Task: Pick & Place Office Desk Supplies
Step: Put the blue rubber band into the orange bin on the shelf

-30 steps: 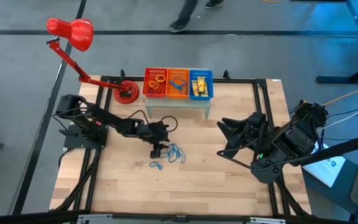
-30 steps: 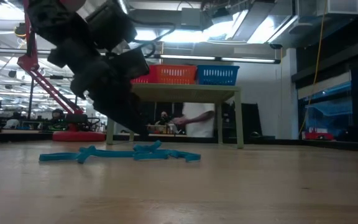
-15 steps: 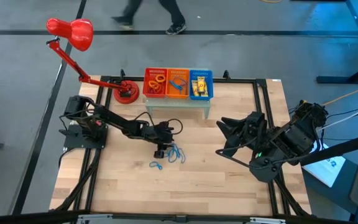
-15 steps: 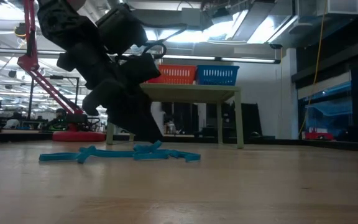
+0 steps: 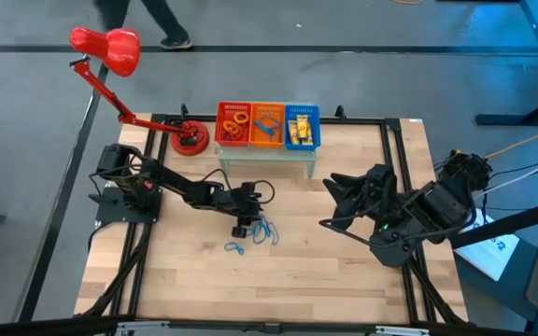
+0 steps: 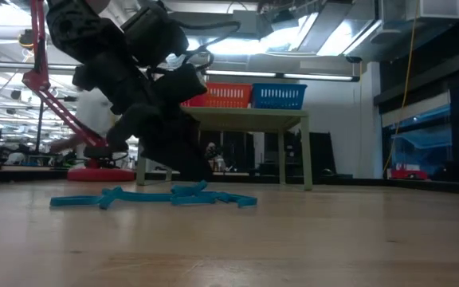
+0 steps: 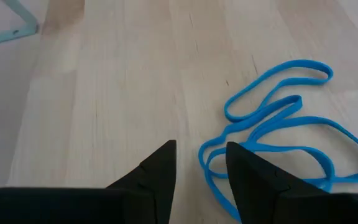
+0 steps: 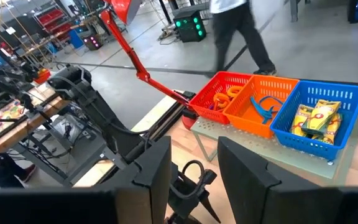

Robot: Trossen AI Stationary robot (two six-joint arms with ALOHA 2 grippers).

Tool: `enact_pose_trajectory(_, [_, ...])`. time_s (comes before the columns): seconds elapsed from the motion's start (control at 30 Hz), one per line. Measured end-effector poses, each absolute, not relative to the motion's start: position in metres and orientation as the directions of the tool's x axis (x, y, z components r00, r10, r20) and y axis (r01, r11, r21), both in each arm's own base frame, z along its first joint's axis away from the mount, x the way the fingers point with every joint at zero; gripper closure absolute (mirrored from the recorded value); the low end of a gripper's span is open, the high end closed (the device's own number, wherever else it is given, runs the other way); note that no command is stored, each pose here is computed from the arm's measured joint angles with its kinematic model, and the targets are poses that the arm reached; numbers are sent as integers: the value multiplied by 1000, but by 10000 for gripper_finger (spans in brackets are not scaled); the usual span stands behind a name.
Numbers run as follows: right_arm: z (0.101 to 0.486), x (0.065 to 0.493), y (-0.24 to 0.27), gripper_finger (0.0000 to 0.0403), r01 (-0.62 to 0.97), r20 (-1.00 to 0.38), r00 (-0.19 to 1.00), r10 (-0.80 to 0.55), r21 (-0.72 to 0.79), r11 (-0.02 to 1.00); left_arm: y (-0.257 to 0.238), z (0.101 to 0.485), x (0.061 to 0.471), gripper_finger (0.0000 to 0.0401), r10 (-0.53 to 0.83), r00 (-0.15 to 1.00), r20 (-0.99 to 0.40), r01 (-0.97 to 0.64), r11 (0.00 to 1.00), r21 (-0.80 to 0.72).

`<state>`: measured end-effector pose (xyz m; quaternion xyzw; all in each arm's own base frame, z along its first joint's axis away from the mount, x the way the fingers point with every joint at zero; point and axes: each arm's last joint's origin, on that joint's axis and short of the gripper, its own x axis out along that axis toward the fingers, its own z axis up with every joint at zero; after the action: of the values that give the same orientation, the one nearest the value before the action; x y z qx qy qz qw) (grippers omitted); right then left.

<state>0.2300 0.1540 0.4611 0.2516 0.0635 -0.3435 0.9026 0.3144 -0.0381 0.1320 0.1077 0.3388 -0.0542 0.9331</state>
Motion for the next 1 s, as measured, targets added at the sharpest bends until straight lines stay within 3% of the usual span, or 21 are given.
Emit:
enact_pose_trajectory(0.33, [461, 232, 152, 270, 656, -304, 753, -583, 408, 635, -41, 130, 314, 292, -29, 755, -656, 192, 965, 178])
enact_pose_trajectory(1.0, [460, 232, 152, 270, 654, -315, 756, -573, 404, 640, -44, 124, 314, 306, -37, 741, -671, 263, 935, 239])
